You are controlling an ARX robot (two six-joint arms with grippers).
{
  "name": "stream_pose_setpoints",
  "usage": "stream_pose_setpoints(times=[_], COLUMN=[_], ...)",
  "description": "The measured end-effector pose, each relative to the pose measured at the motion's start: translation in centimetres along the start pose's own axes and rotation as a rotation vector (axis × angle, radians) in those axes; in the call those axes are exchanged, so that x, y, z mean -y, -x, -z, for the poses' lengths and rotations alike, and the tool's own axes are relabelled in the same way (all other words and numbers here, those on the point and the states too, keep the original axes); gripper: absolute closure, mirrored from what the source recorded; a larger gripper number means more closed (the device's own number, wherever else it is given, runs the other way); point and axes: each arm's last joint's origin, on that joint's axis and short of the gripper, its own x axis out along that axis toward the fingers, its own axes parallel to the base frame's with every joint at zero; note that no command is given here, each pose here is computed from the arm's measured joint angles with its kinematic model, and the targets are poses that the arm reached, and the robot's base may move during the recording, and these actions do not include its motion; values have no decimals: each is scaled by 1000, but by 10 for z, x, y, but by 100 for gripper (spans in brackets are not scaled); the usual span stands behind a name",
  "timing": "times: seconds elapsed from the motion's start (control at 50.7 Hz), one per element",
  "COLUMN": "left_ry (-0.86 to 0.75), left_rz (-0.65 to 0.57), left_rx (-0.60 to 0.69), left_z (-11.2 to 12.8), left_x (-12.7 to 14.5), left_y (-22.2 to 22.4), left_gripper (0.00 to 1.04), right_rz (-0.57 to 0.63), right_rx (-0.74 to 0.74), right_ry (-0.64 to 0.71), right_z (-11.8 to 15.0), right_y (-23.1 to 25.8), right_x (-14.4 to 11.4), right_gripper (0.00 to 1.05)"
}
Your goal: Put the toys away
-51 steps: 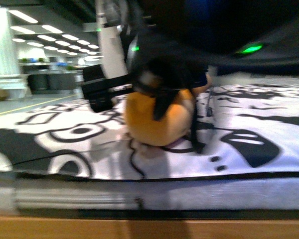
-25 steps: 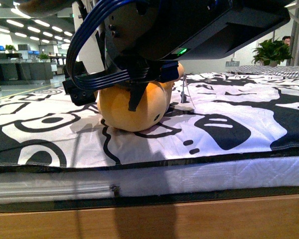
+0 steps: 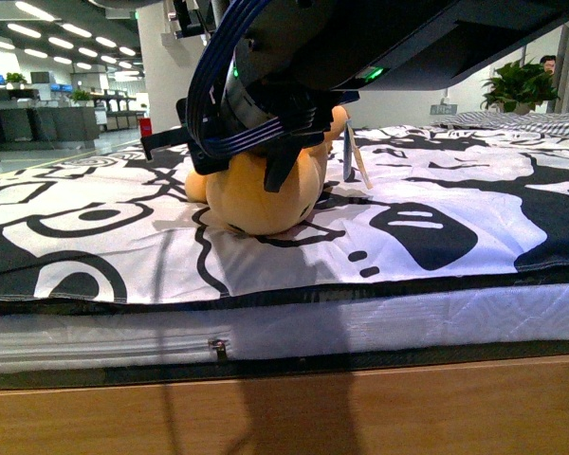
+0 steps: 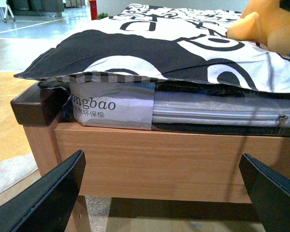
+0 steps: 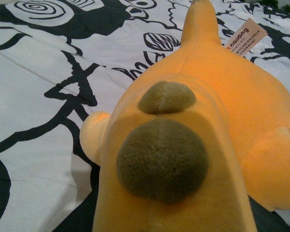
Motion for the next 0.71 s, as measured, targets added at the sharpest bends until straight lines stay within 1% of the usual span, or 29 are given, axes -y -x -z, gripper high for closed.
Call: stream_pose_setpoints(times=[0.118, 0.138, 0.197, 0.375, 0.473, 0.552, 0.71], left_ry=[0, 0, 0, 0, 0, 0, 0], left_rz=[0, 0, 0, 0, 0, 0, 0], left_rx=[0, 0, 0, 0, 0, 0, 0], left_z=[0, 0, 0, 0, 0, 0, 0], left_x=[0, 0, 0, 0, 0, 0, 0], left_y=[0, 0, 0, 0, 0, 0, 0], left_gripper=[6, 6, 6, 6, 6, 6, 6], right_rz=[-11, -15, -24, -38, -44, -41, -62], right_rx=[18, 23, 41, 111, 192, 244, 265], right_ry=[-14, -20, -36, -79, -111, -132, -156], right_z=[-9, -12, -21, -51, -83, -98, -100], right_y=[0, 0, 4, 24, 55, 83, 113], right_x=[8, 10, 20, 55, 94, 127, 162], right_gripper=[78, 82, 87, 87, 87, 87, 87])
